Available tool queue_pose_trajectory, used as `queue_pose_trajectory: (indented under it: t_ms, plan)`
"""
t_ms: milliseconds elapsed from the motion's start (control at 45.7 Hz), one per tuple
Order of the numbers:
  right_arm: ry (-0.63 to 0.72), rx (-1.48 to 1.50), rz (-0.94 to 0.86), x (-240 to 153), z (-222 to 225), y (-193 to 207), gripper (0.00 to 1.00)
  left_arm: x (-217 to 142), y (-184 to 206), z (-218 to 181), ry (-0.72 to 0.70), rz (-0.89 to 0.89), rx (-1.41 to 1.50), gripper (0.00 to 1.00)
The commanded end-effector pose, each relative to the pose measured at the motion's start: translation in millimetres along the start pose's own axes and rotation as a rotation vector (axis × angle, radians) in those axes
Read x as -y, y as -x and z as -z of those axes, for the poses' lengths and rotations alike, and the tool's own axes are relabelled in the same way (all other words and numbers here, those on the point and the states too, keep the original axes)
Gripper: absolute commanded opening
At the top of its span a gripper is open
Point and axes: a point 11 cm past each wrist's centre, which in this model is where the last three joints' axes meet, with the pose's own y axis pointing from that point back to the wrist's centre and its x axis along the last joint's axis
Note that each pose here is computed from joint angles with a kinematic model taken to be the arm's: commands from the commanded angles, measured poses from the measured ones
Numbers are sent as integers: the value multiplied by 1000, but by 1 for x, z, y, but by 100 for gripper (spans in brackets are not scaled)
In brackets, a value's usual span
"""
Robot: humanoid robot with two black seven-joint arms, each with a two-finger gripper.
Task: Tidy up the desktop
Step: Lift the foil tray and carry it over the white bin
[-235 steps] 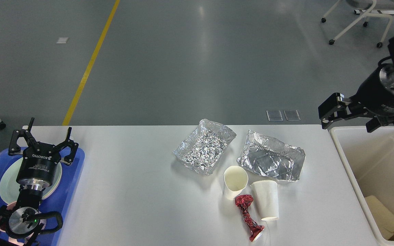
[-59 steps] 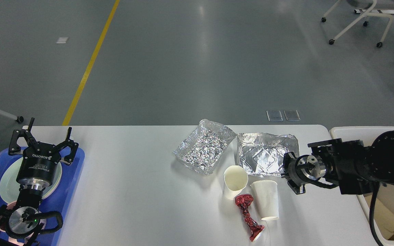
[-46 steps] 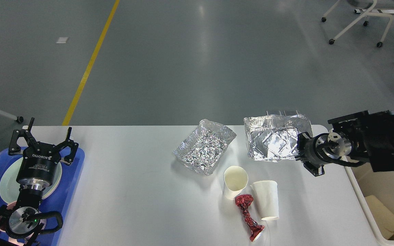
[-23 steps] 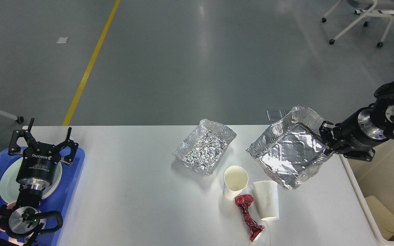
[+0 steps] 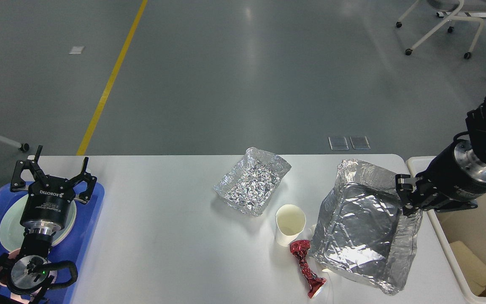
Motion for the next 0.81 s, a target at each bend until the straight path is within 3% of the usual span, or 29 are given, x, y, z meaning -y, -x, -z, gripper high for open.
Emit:
queue_pose_trajectory:
  t_ms: [0, 263, 569, 788]
  plan:
    - [-1, 35, -26, -1, -11, -7, 0, 0, 0, 0, 0, 0, 0, 96]
    - [-29, 285, -125, 4, -88, -33, 0, 0, 0, 0, 1, 0, 0, 96]
    - [172, 573, -320, 45, -237, -58, 0, 0, 0, 0, 1, 0, 0, 96]
    - [239, 673, -467, 99, -282, -58, 0, -1, 0, 0, 1, -1, 0, 96]
